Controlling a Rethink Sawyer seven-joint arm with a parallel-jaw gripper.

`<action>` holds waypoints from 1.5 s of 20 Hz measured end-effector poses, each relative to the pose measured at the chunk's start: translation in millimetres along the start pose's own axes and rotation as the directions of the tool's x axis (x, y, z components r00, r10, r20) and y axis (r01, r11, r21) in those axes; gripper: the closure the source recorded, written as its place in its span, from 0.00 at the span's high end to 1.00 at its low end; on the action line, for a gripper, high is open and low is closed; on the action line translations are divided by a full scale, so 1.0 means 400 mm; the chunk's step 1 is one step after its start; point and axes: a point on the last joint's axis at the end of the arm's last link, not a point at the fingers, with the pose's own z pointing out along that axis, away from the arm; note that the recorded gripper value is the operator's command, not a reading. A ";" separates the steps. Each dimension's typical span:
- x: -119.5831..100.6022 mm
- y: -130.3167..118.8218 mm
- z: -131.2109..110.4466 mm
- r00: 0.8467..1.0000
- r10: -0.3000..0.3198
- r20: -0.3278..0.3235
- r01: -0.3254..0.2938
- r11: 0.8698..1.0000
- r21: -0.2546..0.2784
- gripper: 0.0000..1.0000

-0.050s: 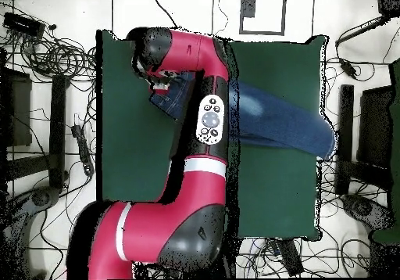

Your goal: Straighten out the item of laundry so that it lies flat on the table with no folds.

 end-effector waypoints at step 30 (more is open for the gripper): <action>0.142 -0.254 -0.052 0.996 -0.039 0.079 0.047 0.994 -0.104 0.00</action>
